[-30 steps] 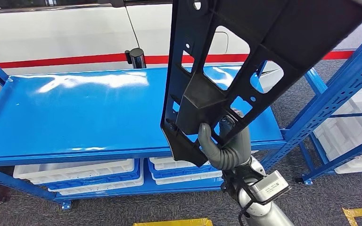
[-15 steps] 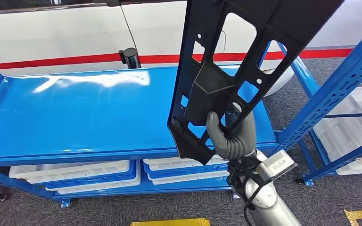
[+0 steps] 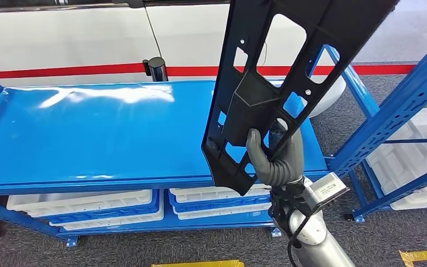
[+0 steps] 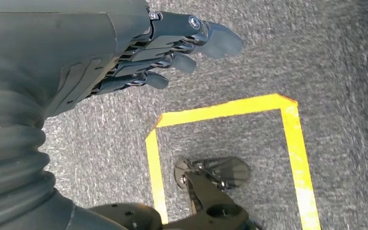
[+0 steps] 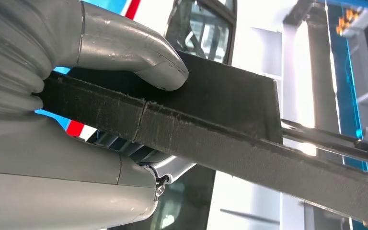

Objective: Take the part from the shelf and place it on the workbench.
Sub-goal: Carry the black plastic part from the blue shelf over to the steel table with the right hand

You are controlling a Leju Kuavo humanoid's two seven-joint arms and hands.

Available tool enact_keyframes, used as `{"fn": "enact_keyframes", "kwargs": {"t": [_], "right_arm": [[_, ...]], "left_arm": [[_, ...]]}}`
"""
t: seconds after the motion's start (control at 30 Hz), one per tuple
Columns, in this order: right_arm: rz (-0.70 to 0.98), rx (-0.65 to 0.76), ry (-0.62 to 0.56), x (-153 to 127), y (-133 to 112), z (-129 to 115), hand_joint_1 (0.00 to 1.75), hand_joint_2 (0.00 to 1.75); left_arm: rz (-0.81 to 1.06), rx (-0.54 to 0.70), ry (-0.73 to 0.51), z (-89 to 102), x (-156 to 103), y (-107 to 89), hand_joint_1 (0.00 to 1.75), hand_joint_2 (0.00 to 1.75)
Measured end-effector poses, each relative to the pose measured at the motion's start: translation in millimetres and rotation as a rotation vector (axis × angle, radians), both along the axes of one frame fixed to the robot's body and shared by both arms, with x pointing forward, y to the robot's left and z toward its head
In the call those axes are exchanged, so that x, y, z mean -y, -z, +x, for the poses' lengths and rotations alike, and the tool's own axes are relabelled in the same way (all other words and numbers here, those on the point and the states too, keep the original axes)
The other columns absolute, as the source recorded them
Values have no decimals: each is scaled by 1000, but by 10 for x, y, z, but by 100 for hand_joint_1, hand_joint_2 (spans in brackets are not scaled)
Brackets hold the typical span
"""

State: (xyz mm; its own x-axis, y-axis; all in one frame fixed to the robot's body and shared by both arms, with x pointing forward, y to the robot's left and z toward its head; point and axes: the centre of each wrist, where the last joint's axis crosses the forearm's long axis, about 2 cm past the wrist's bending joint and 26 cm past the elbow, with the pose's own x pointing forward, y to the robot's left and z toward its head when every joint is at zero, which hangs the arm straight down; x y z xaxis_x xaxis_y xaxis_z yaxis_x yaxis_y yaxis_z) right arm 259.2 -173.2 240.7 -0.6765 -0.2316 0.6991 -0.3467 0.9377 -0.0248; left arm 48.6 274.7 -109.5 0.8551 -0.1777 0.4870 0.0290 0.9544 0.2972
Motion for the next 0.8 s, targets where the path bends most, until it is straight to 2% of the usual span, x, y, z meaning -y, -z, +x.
{"fn": "enact_keyframes", "kwargs": {"t": [0.8], "right_arm": [[-5,-12,4,0,51,1,175,175]], "left_arm": [[-32,20,-6,-16,40,2,0,175]]}}
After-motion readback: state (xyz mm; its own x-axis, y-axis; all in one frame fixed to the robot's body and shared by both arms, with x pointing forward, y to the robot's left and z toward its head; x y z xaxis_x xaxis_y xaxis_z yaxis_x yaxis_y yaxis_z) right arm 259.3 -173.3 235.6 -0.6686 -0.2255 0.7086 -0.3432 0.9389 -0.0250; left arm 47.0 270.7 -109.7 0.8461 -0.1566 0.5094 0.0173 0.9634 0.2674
